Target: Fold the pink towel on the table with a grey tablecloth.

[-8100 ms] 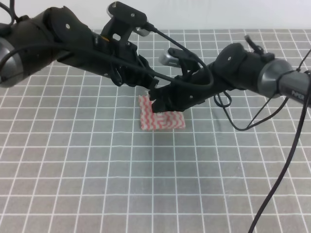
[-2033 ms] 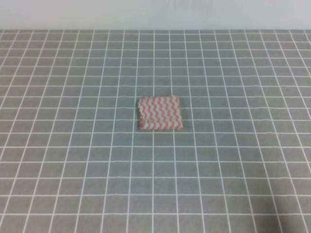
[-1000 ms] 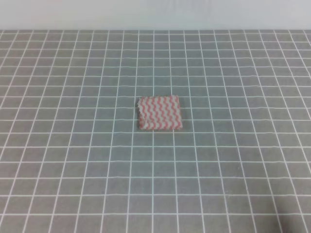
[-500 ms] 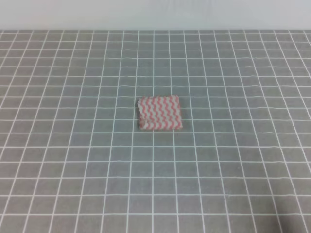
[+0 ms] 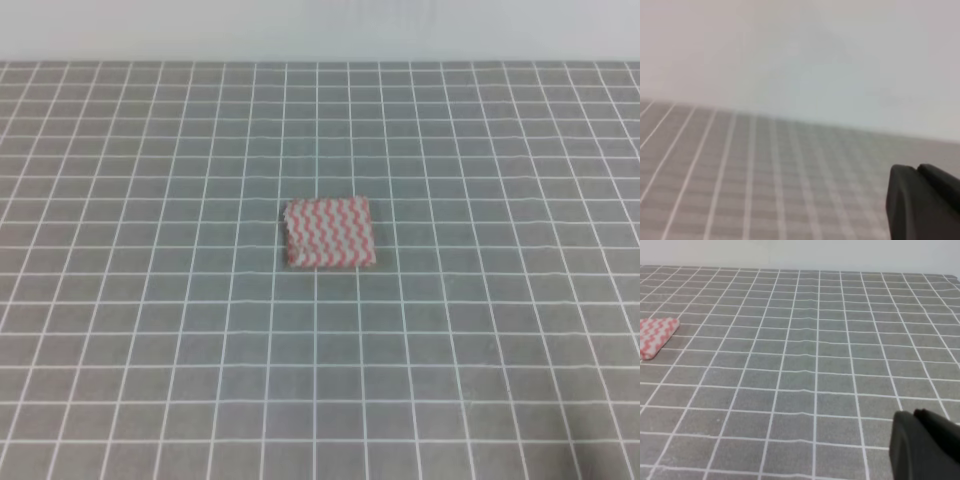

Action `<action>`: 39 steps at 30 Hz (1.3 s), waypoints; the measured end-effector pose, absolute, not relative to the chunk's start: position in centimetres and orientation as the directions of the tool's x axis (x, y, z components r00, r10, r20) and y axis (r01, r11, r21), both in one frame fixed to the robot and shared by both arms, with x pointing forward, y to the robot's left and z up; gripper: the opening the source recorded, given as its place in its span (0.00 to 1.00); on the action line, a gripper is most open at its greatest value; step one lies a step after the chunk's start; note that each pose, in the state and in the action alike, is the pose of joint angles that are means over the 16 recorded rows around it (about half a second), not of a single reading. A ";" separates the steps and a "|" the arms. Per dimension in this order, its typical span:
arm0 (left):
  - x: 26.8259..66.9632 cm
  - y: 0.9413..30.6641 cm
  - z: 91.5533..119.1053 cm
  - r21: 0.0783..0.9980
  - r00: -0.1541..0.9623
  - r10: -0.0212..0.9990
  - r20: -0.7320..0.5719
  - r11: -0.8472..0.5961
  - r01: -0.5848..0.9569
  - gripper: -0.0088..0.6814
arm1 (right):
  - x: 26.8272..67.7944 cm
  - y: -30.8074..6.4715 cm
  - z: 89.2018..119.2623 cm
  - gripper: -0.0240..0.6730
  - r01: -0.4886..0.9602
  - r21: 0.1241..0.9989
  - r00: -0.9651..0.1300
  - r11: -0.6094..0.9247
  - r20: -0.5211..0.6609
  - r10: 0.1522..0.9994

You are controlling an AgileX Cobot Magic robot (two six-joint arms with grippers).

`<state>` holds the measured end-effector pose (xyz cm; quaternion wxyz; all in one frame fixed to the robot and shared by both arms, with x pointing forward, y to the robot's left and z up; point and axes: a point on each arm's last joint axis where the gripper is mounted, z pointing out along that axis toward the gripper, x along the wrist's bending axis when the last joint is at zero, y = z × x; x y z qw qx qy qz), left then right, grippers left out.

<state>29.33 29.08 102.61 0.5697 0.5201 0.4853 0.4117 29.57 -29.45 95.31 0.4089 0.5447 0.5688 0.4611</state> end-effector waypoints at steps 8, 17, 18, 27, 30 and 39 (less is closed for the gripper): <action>29.5 29.5 97.1 0.987 0.105 0.993 -0.045 0.028 0.157 0.01 | 29.6 -29.4 95.2 0.01 0.245 0.969 -0.072 -0.018 0.037 0.997; 29.4 29.6 95.1 0.963 0.121 0.990 0.077 -0.105 0.249 0.01 | 29.6 -29.5 95.4 0.01 0.240 0.970 -0.072 -0.019 0.037 0.997; 29.4 29.6 95.1 0.961 0.123 0.989 0.084 -0.113 0.251 0.01 | 29.6 -29.5 95.4 0.01 0.240 0.970 -0.072 -0.019 0.037 0.997; 29.4 29.6 95.0 0.959 0.127 0.987 0.095 -0.125 0.254 0.01 | 29.6 -29.4 95.3 0.01 0.242 0.970 -0.072 -0.019 0.037 0.997; 29.4 29.6 95.0 0.959 0.127 0.987 0.096 -0.126 0.254 0.01 | 29.6 -29.4 95.2 0.01 0.245 0.969 -0.072 -0.018 0.037 0.997; 29.4 29.6 95.0 0.959 0.127 0.987 0.097 -0.127 0.255 0.01 | 29.6 -29.4 95.2 0.01 0.245 0.969 -0.072 -0.018 0.037 0.997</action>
